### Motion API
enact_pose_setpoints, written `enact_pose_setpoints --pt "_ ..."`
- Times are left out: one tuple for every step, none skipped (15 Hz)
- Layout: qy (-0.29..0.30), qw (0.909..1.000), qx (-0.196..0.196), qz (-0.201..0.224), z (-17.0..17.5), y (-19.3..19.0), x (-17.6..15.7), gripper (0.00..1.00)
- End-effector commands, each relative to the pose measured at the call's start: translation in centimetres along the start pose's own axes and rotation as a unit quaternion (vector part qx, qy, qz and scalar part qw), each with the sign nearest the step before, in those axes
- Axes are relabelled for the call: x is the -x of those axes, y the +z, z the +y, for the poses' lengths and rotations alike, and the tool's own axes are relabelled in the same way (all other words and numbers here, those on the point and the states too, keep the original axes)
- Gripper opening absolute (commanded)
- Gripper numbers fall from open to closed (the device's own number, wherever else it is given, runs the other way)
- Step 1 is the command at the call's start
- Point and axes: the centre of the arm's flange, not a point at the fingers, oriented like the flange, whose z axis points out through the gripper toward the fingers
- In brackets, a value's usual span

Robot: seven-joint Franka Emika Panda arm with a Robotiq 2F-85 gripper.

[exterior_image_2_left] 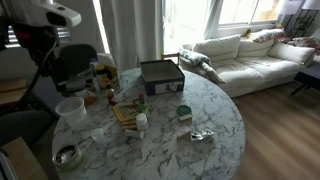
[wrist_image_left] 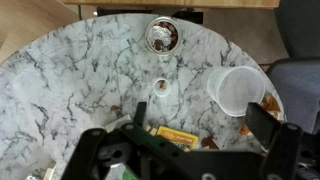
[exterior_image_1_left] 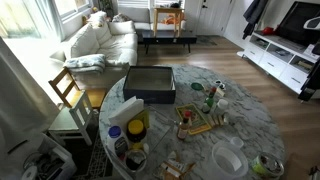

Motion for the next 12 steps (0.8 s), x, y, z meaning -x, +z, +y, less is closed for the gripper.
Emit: enact_pose_setpoints --pt "0.000 1.0000 0.000 0.000 0.0 0.0 0.0 1.00" --pt "0.000 1.0000 0.000 0.000 0.0 0.0 0.0 1.00" --pt "0.000 1.0000 0.000 0.000 0.0 0.0 0.0 1.00" --pt "0.000 1.0000 0.000 0.000 0.0 0.0 0.0 1.00" --pt "0.006 0.9998 -0.007 -0.019 -0.2 1.4 0.0 1.00" --pt "0.018 0.9989 -0.018 -0.040 -0.5 3.6 0.2 1.00" --pt "0.033 0.9974 -0.028 -0.057 -0.7 5.3 0.4 1.00" --pt "0.052 0.9951 -0.042 -0.073 -1.0 7.3 0.8 1.00" --pt "0.070 0.9925 -0.051 -0.086 -1.4 9.1 1.2 1.00" --pt "0.091 0.9888 -0.063 -0.100 -1.8 10.9 1.6 1.00" --pt "0.120 0.9846 -0.067 -0.108 -1.9 12.5 2.0 1.00" --pt "0.145 0.9800 -0.078 -0.112 -1.8 13.8 2.5 1.00"
